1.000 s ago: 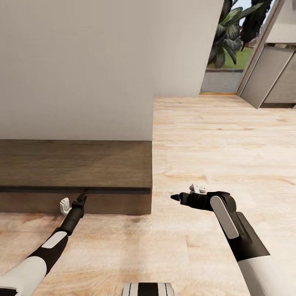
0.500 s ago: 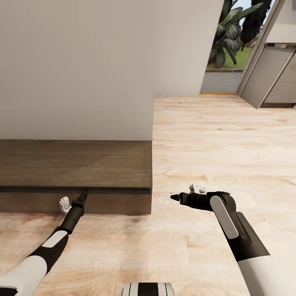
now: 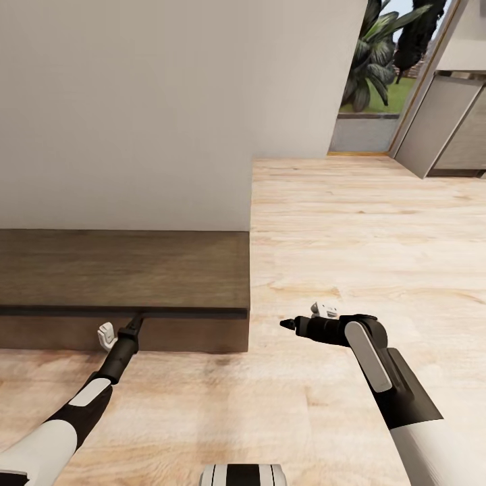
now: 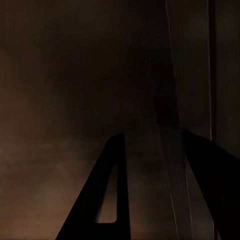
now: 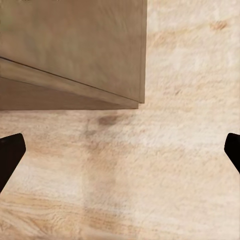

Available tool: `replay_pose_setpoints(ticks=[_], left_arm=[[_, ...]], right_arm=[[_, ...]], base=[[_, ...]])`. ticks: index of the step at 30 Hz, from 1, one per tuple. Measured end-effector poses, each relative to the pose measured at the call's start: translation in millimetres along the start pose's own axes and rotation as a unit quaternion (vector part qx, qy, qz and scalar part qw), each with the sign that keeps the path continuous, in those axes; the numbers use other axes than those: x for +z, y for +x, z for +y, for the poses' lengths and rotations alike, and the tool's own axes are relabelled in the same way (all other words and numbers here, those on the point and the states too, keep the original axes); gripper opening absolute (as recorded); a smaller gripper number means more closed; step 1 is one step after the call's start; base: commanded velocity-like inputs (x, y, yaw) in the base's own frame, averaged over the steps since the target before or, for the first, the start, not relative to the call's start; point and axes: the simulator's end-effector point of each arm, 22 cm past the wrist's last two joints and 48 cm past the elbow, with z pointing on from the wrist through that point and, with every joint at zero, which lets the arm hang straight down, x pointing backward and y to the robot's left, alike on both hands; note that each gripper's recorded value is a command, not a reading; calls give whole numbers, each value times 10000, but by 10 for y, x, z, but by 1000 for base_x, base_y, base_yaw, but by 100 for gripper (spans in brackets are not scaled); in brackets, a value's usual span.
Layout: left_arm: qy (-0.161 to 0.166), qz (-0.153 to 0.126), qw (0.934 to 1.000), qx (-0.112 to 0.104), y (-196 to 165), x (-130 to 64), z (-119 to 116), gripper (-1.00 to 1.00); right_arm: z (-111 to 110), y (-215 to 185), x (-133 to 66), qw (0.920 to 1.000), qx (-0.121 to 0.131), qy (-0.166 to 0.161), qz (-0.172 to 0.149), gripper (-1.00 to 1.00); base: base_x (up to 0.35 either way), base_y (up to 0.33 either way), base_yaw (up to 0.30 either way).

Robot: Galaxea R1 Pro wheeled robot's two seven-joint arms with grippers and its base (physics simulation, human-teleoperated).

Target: Place each of the two pumpkins and all three candles from the living room inside a cabinet in the living room (use any cabinet), then make sure every cabinet is closed, and position the cauldron so it is next to a table in the living room.

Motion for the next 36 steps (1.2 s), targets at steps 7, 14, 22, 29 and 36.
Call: replay_pose_setpoints(ticks=[7, 14, 22, 29, 36], left_arm=[[102, 5, 9999, 4, 2, 5, -49, -100], [302, 12, 9995, 1, 3, 12, -144, -100], [309, 14, 9995, -2, 4, 13, -148, -100], [312, 14, 9995, -11, 5, 12, -150, -100], [320, 11, 9995, -6, 5, 12, -153, -100]], right_arm=[[1, 0, 0, 10000, -1, -1, 0, 100], [2, 1, 1, 10000, -2, -1, 1, 100], [3, 2, 1, 10000, -2, -2, 2, 100], [2, 2, 1, 10000, -2, -1, 2, 100], [3, 1, 0, 10000, -3, -2, 1, 100]], base=[[0, 0, 0], [0, 0, 0], [0, 0, 0], [0, 0, 0], [0, 0, 0]])
